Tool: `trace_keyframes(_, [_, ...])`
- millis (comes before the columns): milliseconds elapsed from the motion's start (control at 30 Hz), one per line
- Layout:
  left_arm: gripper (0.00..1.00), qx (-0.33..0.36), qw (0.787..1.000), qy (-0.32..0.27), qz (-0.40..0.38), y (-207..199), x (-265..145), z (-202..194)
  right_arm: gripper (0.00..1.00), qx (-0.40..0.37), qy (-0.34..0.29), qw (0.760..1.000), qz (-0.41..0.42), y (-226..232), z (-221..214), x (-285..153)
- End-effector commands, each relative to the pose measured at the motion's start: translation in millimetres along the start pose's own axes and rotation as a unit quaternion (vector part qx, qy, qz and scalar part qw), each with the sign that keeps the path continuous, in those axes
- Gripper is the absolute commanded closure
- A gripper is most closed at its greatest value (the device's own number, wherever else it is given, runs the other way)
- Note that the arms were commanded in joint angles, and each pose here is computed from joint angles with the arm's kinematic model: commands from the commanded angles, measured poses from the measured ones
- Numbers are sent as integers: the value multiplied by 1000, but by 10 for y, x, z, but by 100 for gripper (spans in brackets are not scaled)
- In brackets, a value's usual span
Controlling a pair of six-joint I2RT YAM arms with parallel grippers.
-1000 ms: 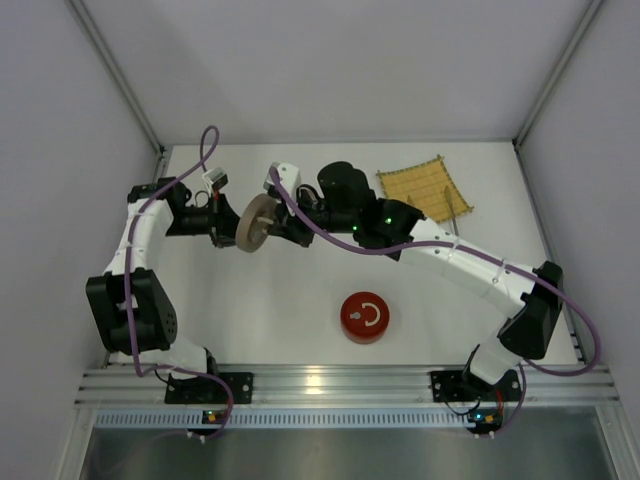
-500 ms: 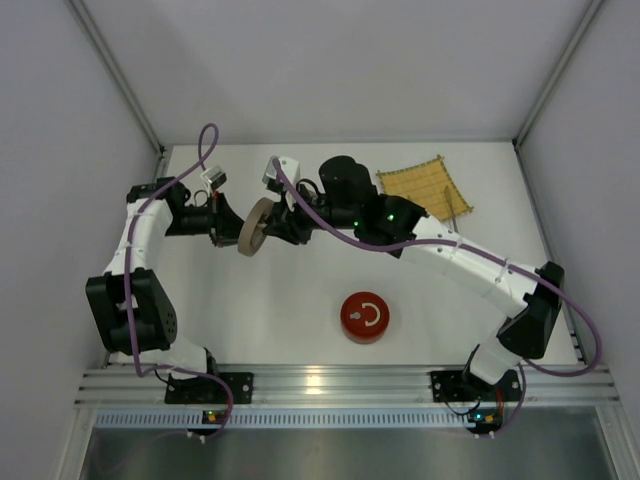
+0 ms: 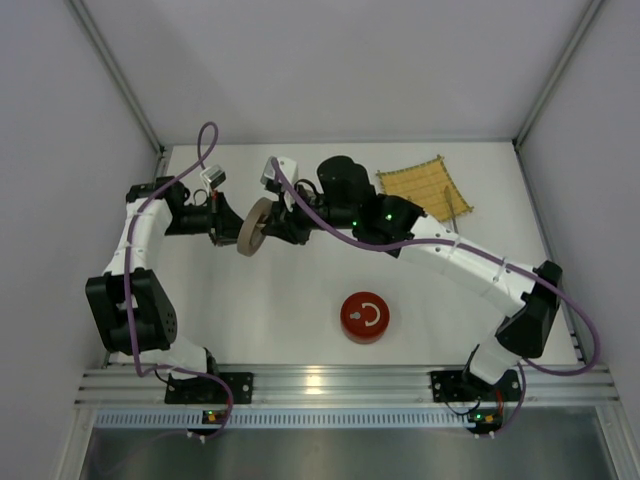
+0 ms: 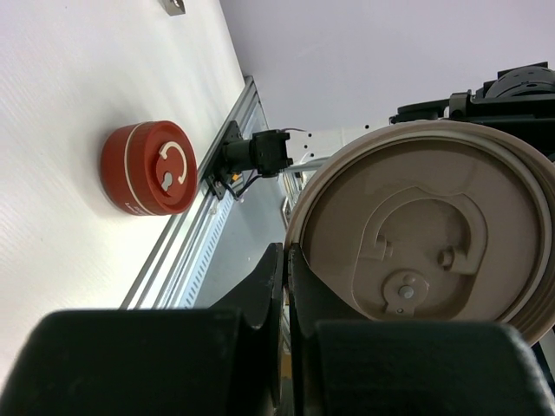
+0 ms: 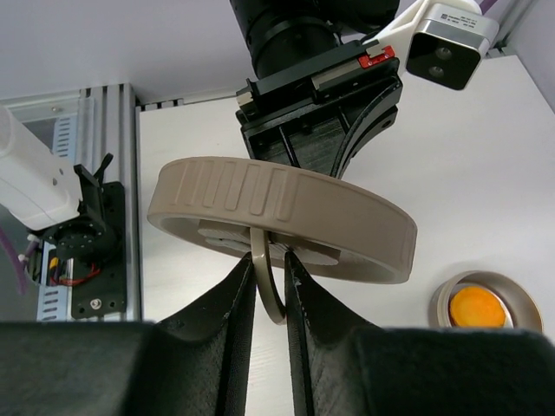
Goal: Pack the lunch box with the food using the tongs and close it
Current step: Pick up the box lid from the center of the board.
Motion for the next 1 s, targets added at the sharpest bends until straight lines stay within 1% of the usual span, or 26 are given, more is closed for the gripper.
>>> trace_keyframes(0, [100, 0, 995, -30, -97, -295, -4, 47, 82, -8, -11, 1000, 5, 73, 40, 101])
trace_keyframes(100, [100, 2, 995, -30, -98, -306, -5, 51, 82, -11, -6, 1000, 8, 90, 14, 108])
trace_keyframes(133, [100, 3, 995, -30, -97, -305, -5, 45, 85, -12, -6, 1000, 8, 96, 15, 110])
trace_keyframes(167, [100, 1, 995, -29, -97, -301, -1, 44, 94, -12, -6, 1000, 8, 96, 15, 110])
trace_keyframes(200, [100, 3, 995, -30, -95, -296, -4, 40, 99, -12, -7, 1000, 5, 91, 22, 105])
trace_keyframes(300, [100, 8, 995, -28, -90, -285, -3, 29, 100, -7, -11, 1000, -2, 75, 42, 94])
trace_keyframes(333, [90, 12, 996, -28, -88, -289, -3, 25, 100, -4, -14, 1000, -3, 60, 48, 90])
trace_keyframes(367, [62, 15, 996, -28, -87, -291, -4, 25, 100, 0, -17, 1000, -4, 44, 66, 73])
trace_keyframes(400, [47, 20, 996, -27, -84, -300, -5, 18, 100, 8, -21, 1000, -4, -31, 66, 34])
trace_keyframes(433, [35, 24, 997, -24, -76, -295, -6, 11, 100, 28, -24, 999, -5, -87, 61, 1])
trace_keyframes(467, [8, 30, 997, -23, -71, -310, -9, 16, 100, 42, -34, 999, -4, -160, 54, -43])
trace_keyframes(500, [2, 42, 997, -22, -65, -314, -10, 13, 100, 83, -40, 996, -6, -317, 18, -130])
trace_keyframes(533, [2, 38, 997, -20, -58, -318, -16, 0, 100, 101, -45, 994, -9, -402, 0, -184])
trace_keyframes(567, [2, 48, 997, -19, -53, -347, -24, 14, 100, 135, -57, 989, -15, -569, -49, -306])
trace_keyframes(633, [2, 60, 997, -21, -41, -361, -51, 43, 100, 160, -74, 984, -22, -696, -66, -478])
trace_keyframes(667, [2, 69, 997, -20, -30, -360, -70, 56, 100, 173, -77, 982, -26, -762, -148, -531])
trace_keyframes(700, [2, 82, 996, -23, -22, -388, -97, 85, 100, 197, -82, 976, -34, -863, -187, -650])
trace_keyframes(733, [2, 90, 995, -32, -14, -384, -150, 116, 100, 205, -85, 974, -39, -886, -201, -723])
trace_keyframes(800, [2, 107, 993, -38, 11, -389, -218, 163, 100, 244, -76, 966, -44, -968, -345, -828])
trace_keyframes(867, [2, 120, 990, -63, 47, -422, -319, 292, 100, 278, -68, 957, -49, -998, -476, -875])
trace_keyframes(900, [2, 135, 981, -77, 119, -363, -356, 349, 100, 310, -69, 947, -58, -1051, -532, -925])
trace_keyframes(933, [2, 145, 971, -99, 162, -280, -370, 356, 100, 329, -67, 940, -63, -1076, -573, -935])
trace_keyframes(967, [2, 249, 938, -143, 192, -502, -388, 396, 100, 351, -62, 932, -67, -1090, -652, -947])
Point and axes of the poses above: each gripper's point midway between its finger pads, its own x axis out along the fingers, its own y axis along the line the jaws close on, z = x × y, the point moved 8 cm from there along -x, back along the fingers, and after that the axes turned 1 degree about -x, right-handed, at the moved point
